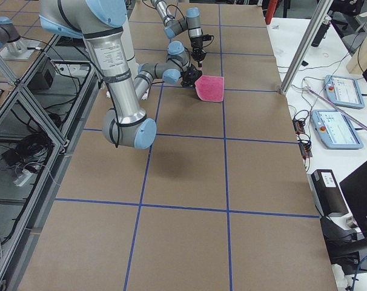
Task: Fold towel twice with both arms
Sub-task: 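Carry both held corners away from the robot over the towel's far half, then lower the held corners onto the far edge with both grippers, folding the towel, then open both grippers and lift them off the folded towel, then move the left gripper to the folded strip's end while the right arm withdraws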
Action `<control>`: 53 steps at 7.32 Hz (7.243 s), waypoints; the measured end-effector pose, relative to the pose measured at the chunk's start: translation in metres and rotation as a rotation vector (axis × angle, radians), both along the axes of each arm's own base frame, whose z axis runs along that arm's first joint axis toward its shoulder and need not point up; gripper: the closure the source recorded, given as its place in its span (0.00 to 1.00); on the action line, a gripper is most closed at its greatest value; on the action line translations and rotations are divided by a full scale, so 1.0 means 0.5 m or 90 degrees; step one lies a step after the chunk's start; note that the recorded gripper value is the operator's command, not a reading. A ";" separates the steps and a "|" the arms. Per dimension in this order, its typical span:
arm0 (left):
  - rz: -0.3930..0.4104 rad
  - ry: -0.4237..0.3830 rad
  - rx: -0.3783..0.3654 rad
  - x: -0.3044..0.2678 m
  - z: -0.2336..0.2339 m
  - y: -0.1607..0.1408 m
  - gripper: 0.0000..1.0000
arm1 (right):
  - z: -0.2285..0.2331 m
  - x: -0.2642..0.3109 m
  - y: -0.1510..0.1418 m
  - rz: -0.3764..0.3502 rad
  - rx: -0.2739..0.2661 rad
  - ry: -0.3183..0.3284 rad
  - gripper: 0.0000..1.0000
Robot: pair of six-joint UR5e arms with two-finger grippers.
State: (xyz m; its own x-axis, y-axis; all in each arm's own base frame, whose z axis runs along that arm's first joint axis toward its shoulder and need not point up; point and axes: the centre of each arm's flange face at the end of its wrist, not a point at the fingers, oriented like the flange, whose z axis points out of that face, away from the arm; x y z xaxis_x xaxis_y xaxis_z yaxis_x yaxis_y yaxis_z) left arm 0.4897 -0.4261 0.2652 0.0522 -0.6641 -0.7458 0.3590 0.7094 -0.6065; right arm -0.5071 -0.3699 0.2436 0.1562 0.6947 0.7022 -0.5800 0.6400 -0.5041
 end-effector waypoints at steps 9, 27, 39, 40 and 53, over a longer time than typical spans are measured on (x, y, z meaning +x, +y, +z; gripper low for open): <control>-0.035 -0.008 0.000 -0.002 -0.047 -0.083 1.00 | 0.001 0.045 -0.085 0.043 0.007 0.009 1.00; -0.057 -0.057 -0.012 0.037 -0.002 -0.180 1.00 | 0.037 -0.017 -0.207 0.067 -0.006 0.063 1.00; -0.071 -0.076 -0.029 0.059 0.017 -0.234 0.51 | 0.046 -0.048 -0.246 0.073 -0.003 0.063 0.93; -0.074 -0.077 -0.032 0.058 0.018 -0.236 0.08 | 0.047 -0.047 -0.249 0.075 -0.003 0.063 0.35; 0.043 -0.080 0.065 0.038 0.042 -0.177 0.00 | 0.236 0.243 -0.402 -0.211 0.190 0.180 0.00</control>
State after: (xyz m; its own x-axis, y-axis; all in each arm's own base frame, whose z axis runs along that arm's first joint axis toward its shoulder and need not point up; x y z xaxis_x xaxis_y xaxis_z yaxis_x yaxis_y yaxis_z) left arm 0.5087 -0.5143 0.2860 0.1912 -0.5767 -0.7943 0.3771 0.7903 -0.4830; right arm -0.3856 -0.5707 0.3618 0.5459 0.3520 0.7603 -0.4086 0.9041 -0.1252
